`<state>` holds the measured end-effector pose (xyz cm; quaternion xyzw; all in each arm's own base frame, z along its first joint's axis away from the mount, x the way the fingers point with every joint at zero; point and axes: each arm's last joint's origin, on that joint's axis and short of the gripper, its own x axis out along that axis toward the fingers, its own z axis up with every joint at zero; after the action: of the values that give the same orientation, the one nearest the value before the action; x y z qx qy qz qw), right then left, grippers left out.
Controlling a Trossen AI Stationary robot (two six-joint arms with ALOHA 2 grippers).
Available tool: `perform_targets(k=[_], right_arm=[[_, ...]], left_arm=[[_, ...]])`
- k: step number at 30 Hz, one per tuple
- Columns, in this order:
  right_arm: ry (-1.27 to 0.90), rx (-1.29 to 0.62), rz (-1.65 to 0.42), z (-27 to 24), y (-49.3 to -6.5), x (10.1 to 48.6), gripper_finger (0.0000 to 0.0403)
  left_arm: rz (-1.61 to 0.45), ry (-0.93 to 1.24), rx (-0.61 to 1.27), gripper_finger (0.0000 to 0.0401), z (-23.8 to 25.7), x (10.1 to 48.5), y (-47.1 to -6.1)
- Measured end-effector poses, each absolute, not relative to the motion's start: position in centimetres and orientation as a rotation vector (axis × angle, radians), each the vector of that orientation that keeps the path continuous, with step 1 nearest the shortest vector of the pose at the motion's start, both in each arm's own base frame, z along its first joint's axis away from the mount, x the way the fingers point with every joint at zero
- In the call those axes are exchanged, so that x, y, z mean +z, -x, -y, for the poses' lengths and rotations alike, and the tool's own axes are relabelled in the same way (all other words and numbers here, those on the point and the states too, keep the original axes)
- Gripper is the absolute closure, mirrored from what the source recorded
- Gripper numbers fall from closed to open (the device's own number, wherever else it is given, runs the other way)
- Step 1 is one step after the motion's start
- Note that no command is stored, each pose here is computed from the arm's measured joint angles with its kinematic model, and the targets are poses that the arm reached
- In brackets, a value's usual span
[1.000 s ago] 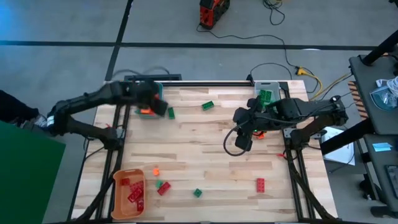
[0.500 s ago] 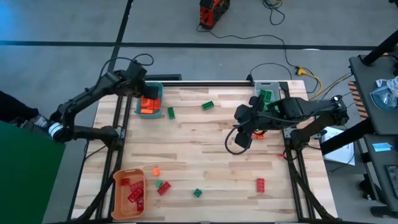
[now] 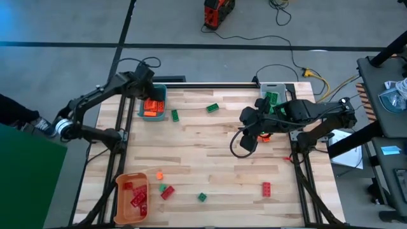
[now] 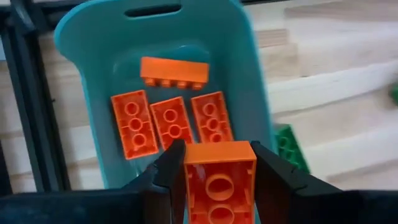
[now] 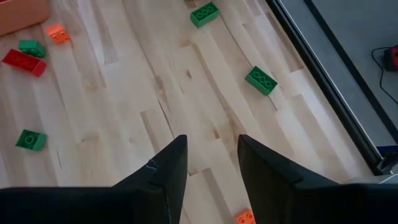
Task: Sort blocks
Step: Put the bottom left orange game piece into the blue bin, then put the top right green game piece into the gray bin
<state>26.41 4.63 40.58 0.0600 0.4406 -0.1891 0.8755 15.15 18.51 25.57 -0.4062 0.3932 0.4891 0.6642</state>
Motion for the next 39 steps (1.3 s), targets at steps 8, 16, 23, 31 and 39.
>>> perform_targets(k=[8, 16, 23, 31, 39], right_arm=[[-0.134, -0.399, -0.919, -4.6, -26.4, 40.6, 0.0268], [-0.144, -0.404, -0.917, -4.6, -26.4, 40.6, 0.0256], [-0.149, -0.407, -0.916, -4.6, -26.4, 40.6, 0.0247], [-0.159, -0.441, -0.903, -4.5, -26.4, 40.6, 0.0244], [-0.205, -0.508, -0.901, -2.9, -26.6, 40.5, 0.0254]], left_arm=[[-0.91, 0.893, 1.167, 0.0287, -19.8, 23.9, -15.9], [-0.966, 0.895, 1.192, 0.0277, -20.8, 22.1, -16.6], [-0.988, 0.902, 1.193, 0.0223, -21.0, 21.5, -16.8], [-0.933, 0.861, 1.165, 0.0216, -20.3, 23.1, -16.5], [-0.762, 0.816, 0.992, 0.0214, -15.0, 27.4, -17.9]])
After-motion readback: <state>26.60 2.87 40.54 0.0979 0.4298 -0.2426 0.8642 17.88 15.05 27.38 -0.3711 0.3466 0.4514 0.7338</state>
